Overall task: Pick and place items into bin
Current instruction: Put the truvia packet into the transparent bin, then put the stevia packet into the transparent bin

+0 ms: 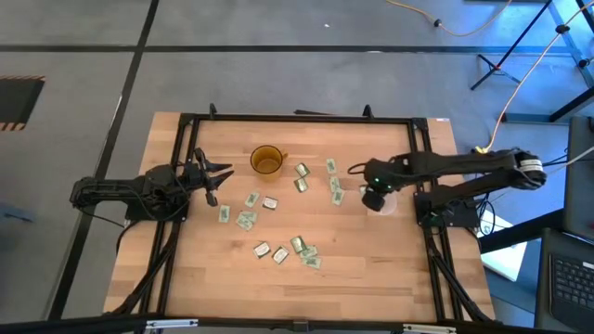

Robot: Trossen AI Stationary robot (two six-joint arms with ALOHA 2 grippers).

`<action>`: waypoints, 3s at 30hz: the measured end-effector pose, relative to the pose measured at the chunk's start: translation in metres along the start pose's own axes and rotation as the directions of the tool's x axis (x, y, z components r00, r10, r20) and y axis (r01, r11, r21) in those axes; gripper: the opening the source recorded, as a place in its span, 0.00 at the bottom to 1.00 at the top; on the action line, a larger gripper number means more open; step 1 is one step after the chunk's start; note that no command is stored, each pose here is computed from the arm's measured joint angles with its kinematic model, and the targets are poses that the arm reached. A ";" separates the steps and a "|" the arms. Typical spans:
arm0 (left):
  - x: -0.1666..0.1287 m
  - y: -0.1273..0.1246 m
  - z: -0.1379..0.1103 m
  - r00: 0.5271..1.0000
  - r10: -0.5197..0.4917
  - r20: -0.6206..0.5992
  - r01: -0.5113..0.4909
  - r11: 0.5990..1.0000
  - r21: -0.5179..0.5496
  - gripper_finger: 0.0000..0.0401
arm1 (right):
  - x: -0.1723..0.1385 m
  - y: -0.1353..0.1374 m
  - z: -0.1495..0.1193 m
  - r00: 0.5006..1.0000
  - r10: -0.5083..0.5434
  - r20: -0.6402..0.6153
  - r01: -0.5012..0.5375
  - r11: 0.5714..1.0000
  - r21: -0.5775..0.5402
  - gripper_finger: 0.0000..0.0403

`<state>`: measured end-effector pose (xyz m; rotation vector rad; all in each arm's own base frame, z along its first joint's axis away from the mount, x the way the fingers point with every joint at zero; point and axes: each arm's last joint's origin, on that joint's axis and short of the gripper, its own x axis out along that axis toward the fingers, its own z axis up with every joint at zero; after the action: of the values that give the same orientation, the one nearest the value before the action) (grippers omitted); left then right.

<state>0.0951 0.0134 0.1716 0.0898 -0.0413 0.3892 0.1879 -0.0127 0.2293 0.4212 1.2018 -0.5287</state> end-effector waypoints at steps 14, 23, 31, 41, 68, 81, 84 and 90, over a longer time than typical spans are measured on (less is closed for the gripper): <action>0.000 0.000 0.000 1.000 0.001 0.000 -0.001 1.000 0.000 0.21 | 0.018 0.000 -0.037 0.982 -0.097 -0.163 0.120 0.982 0.144 0.03; 0.000 0.000 0.000 1.000 0.001 0.000 -0.001 1.000 0.000 0.21 | 0.029 -0.002 -0.042 0.984 -0.089 -0.154 0.112 0.983 0.147 0.03; 0.000 0.000 0.000 1.000 0.001 0.000 -0.001 1.000 0.001 0.21 | 0.030 -0.001 -0.041 0.986 -0.083 -0.147 0.105 0.983 0.151 0.03; 0.000 0.000 0.000 1.000 0.001 0.000 -0.001 1.000 0.001 0.21 | 0.030 -0.001 -0.041 0.986 -0.082 -0.147 0.105 0.983 0.151 0.12; 0.000 0.000 0.000 1.000 0.001 0.000 -0.001 1.000 0.001 0.21 | 0.049 0.036 0.035 0.952 0.168 0.257 -0.124 0.976 -0.177 0.13; 0.000 0.000 0.000 1.000 0.001 0.000 -0.001 1.000 0.001 0.21 | 0.108 0.033 0.037 0.996 0.037 0.078 -0.021 0.980 -0.196 0.11; 0.000 0.000 0.000 1.000 0.000 0.000 0.000 1.000 0.001 0.21 | 0.114 0.032 0.038 0.997 0.029 0.069 -0.015 0.982 -0.190 0.11; 0.000 0.000 0.000 1.000 0.000 0.000 0.000 1.000 0.001 0.21 | 0.125 0.028 0.040 0.999 0.016 0.044 -0.008 0.986 -0.165 0.11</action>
<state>0.0951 0.0134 0.1716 0.0904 -0.0411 0.3894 0.2683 -0.0332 0.1240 0.2735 1.1884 -0.4221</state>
